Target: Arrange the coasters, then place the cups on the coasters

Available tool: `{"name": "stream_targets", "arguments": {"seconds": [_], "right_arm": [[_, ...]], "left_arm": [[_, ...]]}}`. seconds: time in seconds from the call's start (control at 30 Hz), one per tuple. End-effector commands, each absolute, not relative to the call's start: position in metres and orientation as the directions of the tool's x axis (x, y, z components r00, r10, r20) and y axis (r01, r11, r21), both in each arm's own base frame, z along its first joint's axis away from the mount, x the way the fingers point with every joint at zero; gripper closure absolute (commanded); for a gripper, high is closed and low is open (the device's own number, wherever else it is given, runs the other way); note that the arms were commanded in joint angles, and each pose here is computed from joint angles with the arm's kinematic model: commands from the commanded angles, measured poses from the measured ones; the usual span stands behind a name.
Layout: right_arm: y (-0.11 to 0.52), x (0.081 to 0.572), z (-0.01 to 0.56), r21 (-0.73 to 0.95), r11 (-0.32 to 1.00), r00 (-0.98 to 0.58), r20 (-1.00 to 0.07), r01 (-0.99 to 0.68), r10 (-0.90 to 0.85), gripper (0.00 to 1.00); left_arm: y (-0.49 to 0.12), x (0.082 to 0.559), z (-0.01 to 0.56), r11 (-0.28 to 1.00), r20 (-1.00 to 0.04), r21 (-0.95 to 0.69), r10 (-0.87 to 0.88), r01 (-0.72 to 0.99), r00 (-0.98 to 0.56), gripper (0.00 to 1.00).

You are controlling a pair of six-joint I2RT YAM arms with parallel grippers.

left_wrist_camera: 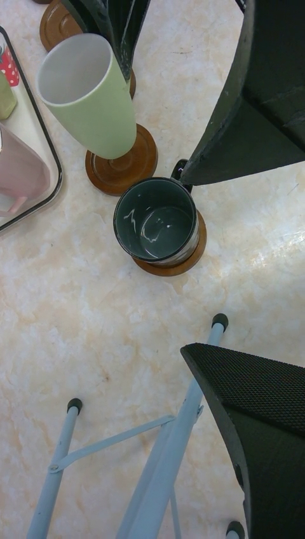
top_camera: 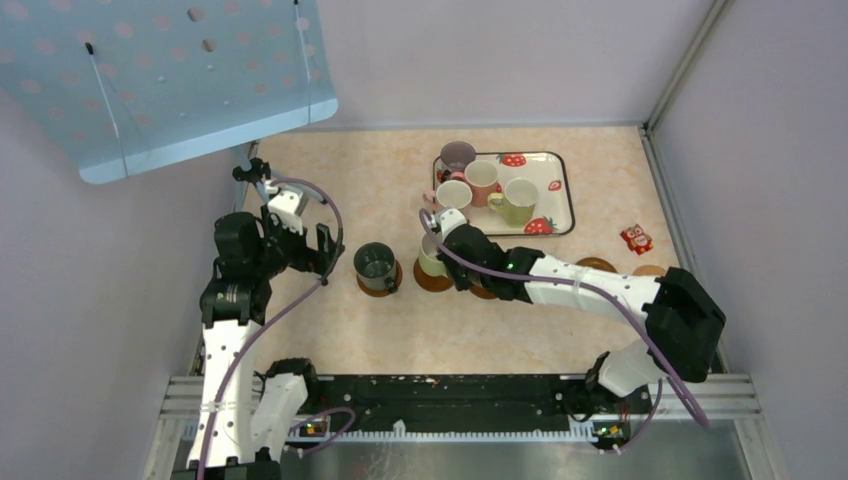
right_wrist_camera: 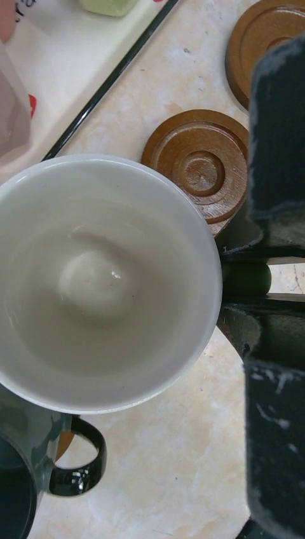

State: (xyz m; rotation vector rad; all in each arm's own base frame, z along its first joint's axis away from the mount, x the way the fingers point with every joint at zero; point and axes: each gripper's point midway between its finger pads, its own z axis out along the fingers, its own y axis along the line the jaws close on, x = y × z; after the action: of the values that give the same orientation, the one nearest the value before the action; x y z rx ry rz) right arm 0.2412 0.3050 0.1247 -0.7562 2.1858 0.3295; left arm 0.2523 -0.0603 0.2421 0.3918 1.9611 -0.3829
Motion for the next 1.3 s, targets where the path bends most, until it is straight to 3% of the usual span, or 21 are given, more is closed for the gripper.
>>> {"name": "stream_targets", "arguments": {"seconds": [0.0,0.97,1.27], "right_arm": [[0.324,0.259,0.144,0.046,0.833,-0.494,-0.823,-0.552,-0.281,1.00],[0.324,0.263,0.097,0.000,0.852,-0.534,-0.780,-0.523,-0.327,1.00],[0.323,0.263,0.091,-0.011,0.856,-0.550,-0.763,-0.516,-0.341,0.80]], "left_arm": [[-0.058,0.252,0.244,0.900,-0.919,-0.085,0.095,0.428,-0.383,0.01],[-0.054,0.250,0.235,0.907,-0.905,-0.068,0.119,0.416,-0.408,0.01],[-0.053,0.250,0.234,0.907,-0.905,-0.058,0.129,0.416,-0.406,0.01]]}}
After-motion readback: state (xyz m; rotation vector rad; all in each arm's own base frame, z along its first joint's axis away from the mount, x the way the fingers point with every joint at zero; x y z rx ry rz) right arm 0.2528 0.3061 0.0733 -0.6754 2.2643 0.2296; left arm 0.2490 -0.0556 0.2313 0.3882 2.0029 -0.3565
